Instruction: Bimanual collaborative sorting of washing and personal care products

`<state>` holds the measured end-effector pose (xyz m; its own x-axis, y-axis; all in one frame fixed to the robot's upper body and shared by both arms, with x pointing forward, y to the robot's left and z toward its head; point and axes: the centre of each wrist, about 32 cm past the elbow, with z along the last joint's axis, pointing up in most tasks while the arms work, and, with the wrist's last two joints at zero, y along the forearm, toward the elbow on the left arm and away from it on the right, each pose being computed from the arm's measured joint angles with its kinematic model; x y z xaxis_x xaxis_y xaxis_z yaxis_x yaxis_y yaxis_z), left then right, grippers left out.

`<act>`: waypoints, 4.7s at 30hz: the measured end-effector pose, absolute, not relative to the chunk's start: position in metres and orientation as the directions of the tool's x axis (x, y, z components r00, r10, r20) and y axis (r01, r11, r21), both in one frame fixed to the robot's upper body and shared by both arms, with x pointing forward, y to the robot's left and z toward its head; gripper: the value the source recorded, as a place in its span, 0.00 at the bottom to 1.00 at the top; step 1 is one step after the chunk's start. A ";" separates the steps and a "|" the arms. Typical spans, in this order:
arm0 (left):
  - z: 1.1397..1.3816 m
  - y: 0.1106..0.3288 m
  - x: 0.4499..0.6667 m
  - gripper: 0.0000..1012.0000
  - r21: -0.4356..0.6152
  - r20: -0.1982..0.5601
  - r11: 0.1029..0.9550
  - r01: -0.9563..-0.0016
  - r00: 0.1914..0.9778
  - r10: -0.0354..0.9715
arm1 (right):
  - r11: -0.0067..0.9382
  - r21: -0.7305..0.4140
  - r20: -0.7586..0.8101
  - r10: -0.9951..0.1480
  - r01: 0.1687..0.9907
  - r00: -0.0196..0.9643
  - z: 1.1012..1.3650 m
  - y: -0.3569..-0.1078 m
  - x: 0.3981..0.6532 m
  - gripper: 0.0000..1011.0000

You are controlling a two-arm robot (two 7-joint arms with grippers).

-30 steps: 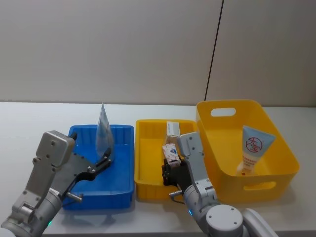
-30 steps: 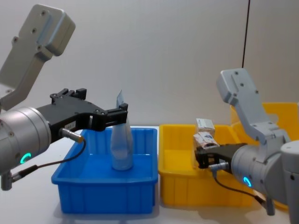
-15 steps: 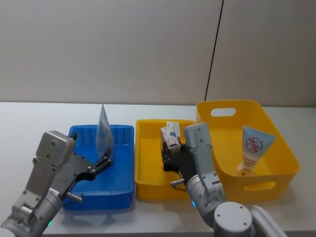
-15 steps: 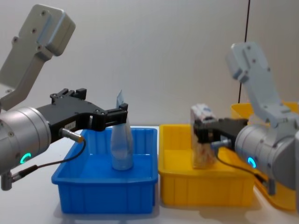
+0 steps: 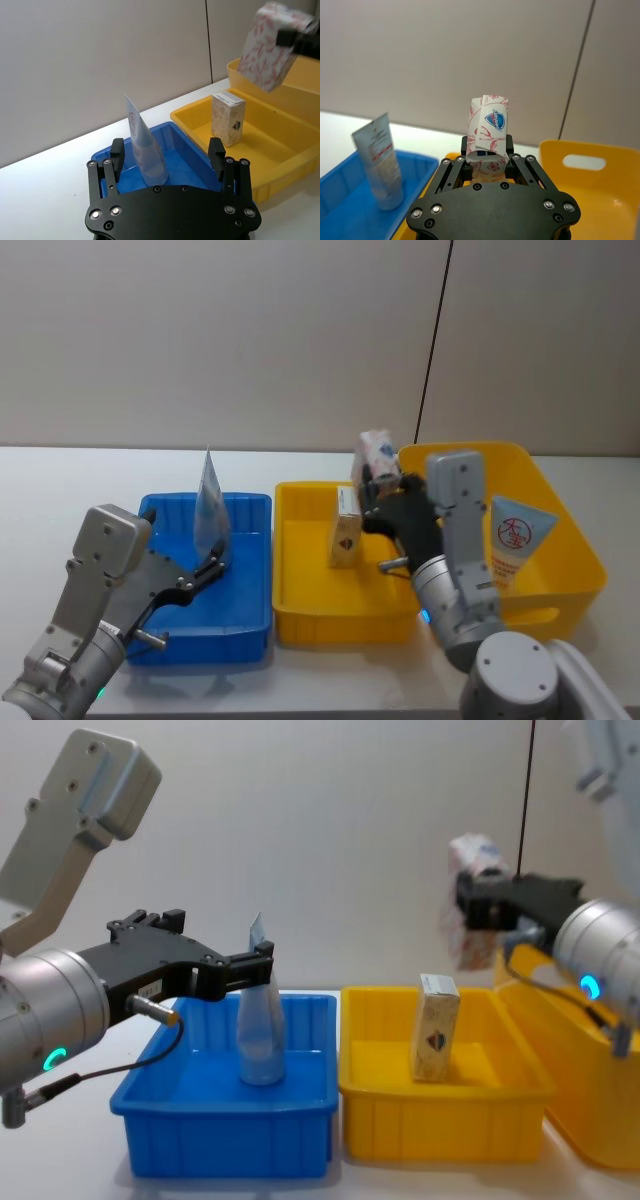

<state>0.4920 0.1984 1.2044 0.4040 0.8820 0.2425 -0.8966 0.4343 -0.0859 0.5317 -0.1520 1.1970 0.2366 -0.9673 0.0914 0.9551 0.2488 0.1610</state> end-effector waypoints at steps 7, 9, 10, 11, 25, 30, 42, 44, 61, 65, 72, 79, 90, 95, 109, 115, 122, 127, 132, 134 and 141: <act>1.204 0.198 0.492 0.99 -0.086 0.242 0.434 -0.897 0.404 0.882 | 0.176 0.244 0.081 -0.984 0.954 0.161 1.208 -0.169 0.529 0.31; 1.204 0.198 0.492 0.99 -0.086 0.242 0.434 -0.897 0.404 0.882 | 0.157 0.259 0.078 -0.987 0.953 0.141 1.211 -0.173 0.528 0.31; 1.204 0.198 0.492 0.99 -0.086 0.242 0.434 -0.897 0.404 0.882 | 0.148 0.265 0.077 -0.988 0.953 0.132 1.212 -0.175 0.528 0.31; 1.204 0.198 0.492 0.99 -0.086 0.242 0.434 -0.897 0.404 0.882 | 0.128 0.277 0.076 -0.991 0.952 0.111 1.213 -0.179 0.527 0.31; 1.204 0.198 0.492 0.99 -0.086 0.242 0.434 -0.897 0.404 0.882 | -0.042 0.317 0.071 -0.995 0.948 -0.068 1.223 -0.225 0.519 0.31; 1.204 0.198 0.492 0.99 -0.086 0.242 0.434 -0.897 0.404 0.882 | -0.053 0.303 0.081 -0.993 0.952 -0.081 1.223 -0.237 0.516 0.31; 1.204 0.198 0.492 0.99 -0.086 0.243 0.434 -0.897 0.404 0.882 | -0.011 0.263 0.102 -0.994 0.965 -0.039 1.223 -0.253 0.511 0.31; 1.204 0.198 0.492 0.99 -0.086 0.242 0.434 -0.897 0.404 0.882 | -0.014 0.257 0.103 -0.994 0.966 -0.042 1.223 -0.255 0.510 0.31; 1.204 0.198 0.492 0.99 -0.086 0.242 0.434 -0.897 0.404 0.882 | -0.098 0.227 0.109 -0.986 0.969 -0.125 1.213 -0.259 0.510 0.31; 1.204 0.198 0.492 0.99 -0.086 0.242 0.434 -0.897 0.404 0.882 | -0.098 0.227 0.113 -0.985 0.969 -0.127 1.210 -0.260 0.510 0.31; 1.204 0.198 0.492 0.99 -0.086 0.242 0.434 -0.897 0.404 0.882 | -0.123 0.218 0.116 -0.982 0.968 -0.151 1.205 -0.260 0.511 0.31; 1.204 0.198 0.492 0.99 -0.086 0.243 0.434 -0.897 0.404 0.882 | -0.163 0.198 0.121 -0.975 0.967 -0.189 1.201 -0.258 0.512 0.31; 1.204 0.198 0.492 0.99 -0.086 0.243 0.434 -0.897 0.404 0.882 | -0.207 0.147 0.127 -0.966 0.967 -0.226 1.193 -0.256 0.512 0.31; 1.204 0.198 0.492 0.99 -0.086 0.243 0.434 -0.897 0.404 0.882 | -0.206 0.135 0.126 -0.967 0.969 -0.223 1.191 -0.256 0.512 0.31; 1.204 0.198 0.492 0.99 -0.086 0.242 0.434 -0.897 0.404 0.882 | -0.170 0.124 0.116 -0.976 0.978 -0.184 1.190 -0.251 0.513 0.31; 1.204 0.198 0.492 0.99 -0.086 0.242 0.434 -0.897 0.404 0.882 | -0.162 0.123 0.111 -0.978 0.979 -0.175 1.190 -0.250 0.513 0.31; 1.204 0.198 0.492 0.99 -0.086 0.242 0.434 -0.897 0.404 0.882 | -0.155 0.121 0.108 -0.980 0.980 -0.168 1.190 -0.249 0.513 0.42; 1.204 0.198 0.492 0.99 -0.086 0.243 0.434 -0.897 0.404 0.882 | -0.152 0.121 0.107 -0.980 0.981 -0.165 1.190 -0.249 0.514 0.60; 1.204 0.198 0.492 0.99 -0.086 0.242 0.434 -0.897 0.404 0.882 | -0.151 0.120 0.106 -0.981 0.981 -0.163 1.190 -0.248 0.514 0.78; 1.204 0.198 0.492 0.99 -0.086 0.242 0.434 -0.897 0.404 0.882 | -0.150 0.120 0.105 -0.981 0.981 -0.163 1.190 -0.248 0.514 0.82; 1.204 0.198 0.492 0.99 -0.086 0.242 0.434 -0.897 0.404 0.882 | -0.149 0.120 0.103 -0.981 0.981 -0.162 1.190 -0.248 0.514 0.99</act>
